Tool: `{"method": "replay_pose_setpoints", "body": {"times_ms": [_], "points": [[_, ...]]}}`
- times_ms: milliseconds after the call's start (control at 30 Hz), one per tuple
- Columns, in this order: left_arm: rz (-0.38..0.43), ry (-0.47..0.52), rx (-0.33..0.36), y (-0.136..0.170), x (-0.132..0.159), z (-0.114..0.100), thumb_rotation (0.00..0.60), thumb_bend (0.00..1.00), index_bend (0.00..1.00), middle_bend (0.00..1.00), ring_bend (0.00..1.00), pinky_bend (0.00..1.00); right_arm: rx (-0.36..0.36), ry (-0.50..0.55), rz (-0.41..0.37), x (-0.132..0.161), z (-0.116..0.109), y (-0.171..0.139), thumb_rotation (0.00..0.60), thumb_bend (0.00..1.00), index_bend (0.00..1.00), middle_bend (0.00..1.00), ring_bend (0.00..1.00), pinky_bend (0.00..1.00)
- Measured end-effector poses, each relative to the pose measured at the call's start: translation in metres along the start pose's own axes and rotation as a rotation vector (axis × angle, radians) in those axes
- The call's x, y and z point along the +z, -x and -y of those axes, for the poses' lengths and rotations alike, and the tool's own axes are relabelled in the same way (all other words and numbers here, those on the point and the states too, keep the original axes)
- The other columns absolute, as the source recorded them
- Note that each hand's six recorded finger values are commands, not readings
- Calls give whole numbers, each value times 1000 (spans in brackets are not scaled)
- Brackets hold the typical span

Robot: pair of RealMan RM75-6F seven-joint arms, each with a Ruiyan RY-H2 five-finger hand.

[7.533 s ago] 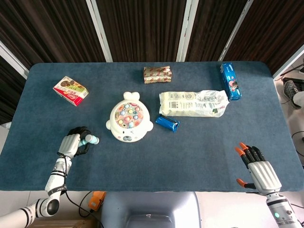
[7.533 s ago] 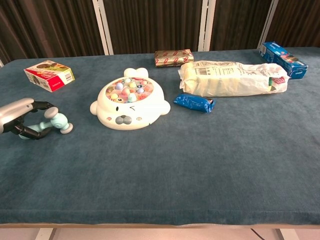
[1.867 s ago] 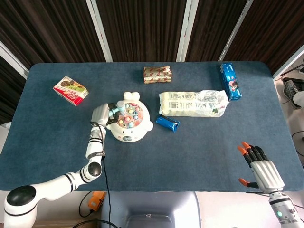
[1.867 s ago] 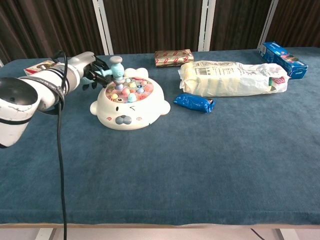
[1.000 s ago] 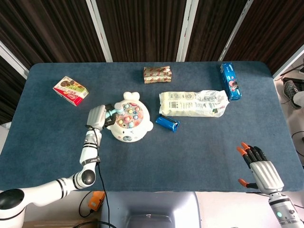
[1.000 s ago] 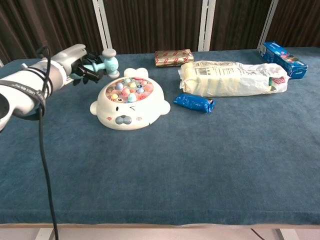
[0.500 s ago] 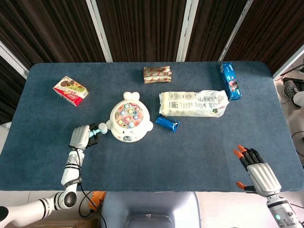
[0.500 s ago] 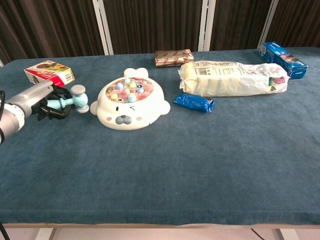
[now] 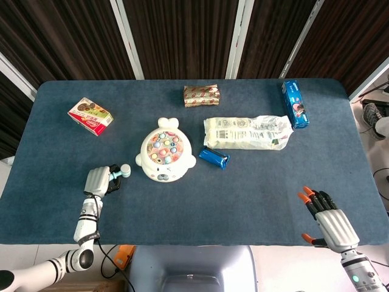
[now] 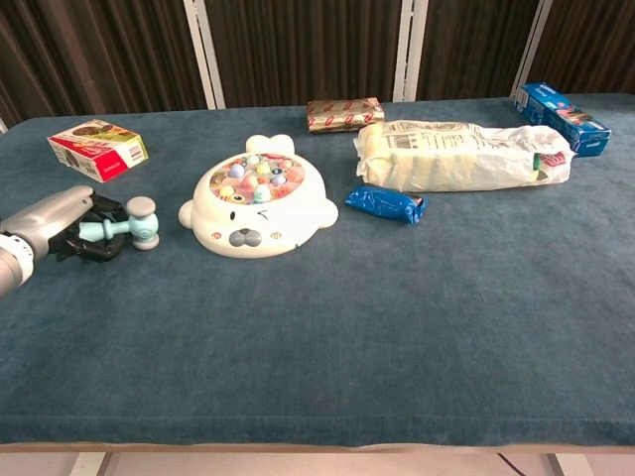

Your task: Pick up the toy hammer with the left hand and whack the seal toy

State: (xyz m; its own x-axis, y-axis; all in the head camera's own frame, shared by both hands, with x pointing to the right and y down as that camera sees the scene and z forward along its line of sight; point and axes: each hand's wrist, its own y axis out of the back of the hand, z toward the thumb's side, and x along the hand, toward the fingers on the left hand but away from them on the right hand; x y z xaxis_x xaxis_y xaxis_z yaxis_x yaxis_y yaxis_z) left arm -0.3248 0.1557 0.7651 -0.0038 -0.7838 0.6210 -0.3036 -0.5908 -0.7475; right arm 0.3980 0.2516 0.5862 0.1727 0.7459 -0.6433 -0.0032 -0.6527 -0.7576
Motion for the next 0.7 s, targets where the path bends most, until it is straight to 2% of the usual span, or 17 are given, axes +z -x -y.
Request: {"method": "replay_pose_setpoints", "body": {"times_ms": [200, 267, 333, 433, 700], "points": [[-9, -9, 11, -1, -7, 2, 600, 720, 808, 640, 584, 568, 0, -1, -1, 0, 0, 0, 600, 311, 0, 0, 0, 0], [-4, -16, 9, -1, -8, 3, 600, 677, 738, 599, 543, 536, -1, -1, 0, 0, 0, -1, 600, 311, 0, 0, 0, 0], [3, -24, 8, 0, -8, 3, 600, 645, 627, 548, 495, 490, 0, -1, 0, 0, 0, -1, 600, 311, 0, 0, 0, 0], [17, -36, 5, 0, -10, 4, 600, 633, 505, 495, 451, 442, 0, 0, -1, 0, 0, -1, 600, 311, 0, 0, 0, 0], [15, -41, -15, -1, -18, 5, 600, 626, 428, 426, 394, 383, 0, -1, 2, 0, 0, -1, 600, 311, 0, 0, 0, 0]]}}
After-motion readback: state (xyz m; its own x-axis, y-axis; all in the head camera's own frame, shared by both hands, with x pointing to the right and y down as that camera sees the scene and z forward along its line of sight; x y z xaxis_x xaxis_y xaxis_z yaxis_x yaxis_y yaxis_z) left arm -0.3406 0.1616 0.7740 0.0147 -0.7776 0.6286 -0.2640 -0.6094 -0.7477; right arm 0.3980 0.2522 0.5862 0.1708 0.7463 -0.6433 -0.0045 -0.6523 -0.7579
